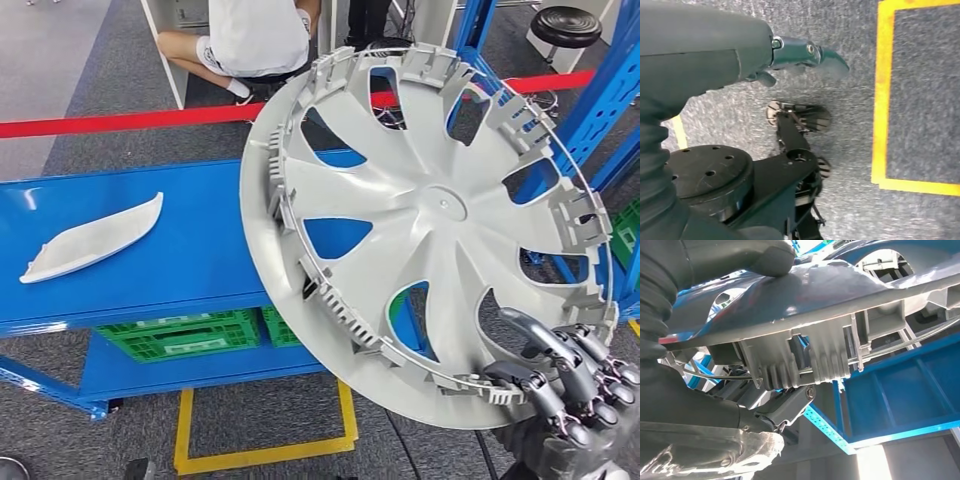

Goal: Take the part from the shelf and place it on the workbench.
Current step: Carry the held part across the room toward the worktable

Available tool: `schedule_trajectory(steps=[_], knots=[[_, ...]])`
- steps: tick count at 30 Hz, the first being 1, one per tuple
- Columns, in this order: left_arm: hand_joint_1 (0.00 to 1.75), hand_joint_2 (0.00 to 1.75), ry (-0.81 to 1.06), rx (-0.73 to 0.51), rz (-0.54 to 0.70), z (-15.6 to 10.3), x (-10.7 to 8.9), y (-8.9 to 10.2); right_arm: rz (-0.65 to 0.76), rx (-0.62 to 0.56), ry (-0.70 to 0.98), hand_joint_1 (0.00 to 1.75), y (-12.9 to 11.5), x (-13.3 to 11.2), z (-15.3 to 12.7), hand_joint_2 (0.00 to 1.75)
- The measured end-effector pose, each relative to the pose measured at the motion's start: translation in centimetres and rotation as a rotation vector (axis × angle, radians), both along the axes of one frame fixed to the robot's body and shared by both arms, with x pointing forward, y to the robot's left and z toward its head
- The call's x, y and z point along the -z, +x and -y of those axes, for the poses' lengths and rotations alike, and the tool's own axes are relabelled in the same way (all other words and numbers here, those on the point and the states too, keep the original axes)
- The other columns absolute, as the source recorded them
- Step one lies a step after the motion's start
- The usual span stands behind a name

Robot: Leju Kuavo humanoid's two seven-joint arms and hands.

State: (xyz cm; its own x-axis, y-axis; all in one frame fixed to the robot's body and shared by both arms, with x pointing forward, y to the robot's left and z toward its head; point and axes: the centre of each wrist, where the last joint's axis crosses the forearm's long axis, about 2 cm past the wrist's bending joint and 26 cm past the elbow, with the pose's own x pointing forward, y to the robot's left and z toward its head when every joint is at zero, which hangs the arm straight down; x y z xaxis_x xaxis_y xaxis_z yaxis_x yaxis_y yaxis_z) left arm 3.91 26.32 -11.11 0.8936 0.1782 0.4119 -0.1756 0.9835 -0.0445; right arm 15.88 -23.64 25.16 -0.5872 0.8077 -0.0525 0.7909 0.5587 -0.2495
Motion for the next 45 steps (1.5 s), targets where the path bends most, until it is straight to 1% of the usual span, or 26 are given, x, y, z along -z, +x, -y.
schedule_trajectory(steps=[16,23,28,45], knots=[[0.0,1.75,0.003,0.012,-0.001,0.06,0.01,-0.09,-0.011,-0.006,0.012,1.75,-0.12,0.21,0.01,1.75],[0.0,1.75,0.002,0.016,0.004,0.06,-0.02,0.19,-0.017,-0.008,0.019,1.75,-0.16,0.28,0.01,1.75],[0.0,1.75,0.002,0.018,0.004,0.09,0.0,-0.03,-0.037,-0.002,0.03,1.75,-0.23,0.35,0.06,1.75],[0.0,1.75,0.008,0.036,0.005,-0.01,0.0,0.02,-0.043,-0.027,0.028,1.75,-0.22,0.32,-0.4,1.75]])
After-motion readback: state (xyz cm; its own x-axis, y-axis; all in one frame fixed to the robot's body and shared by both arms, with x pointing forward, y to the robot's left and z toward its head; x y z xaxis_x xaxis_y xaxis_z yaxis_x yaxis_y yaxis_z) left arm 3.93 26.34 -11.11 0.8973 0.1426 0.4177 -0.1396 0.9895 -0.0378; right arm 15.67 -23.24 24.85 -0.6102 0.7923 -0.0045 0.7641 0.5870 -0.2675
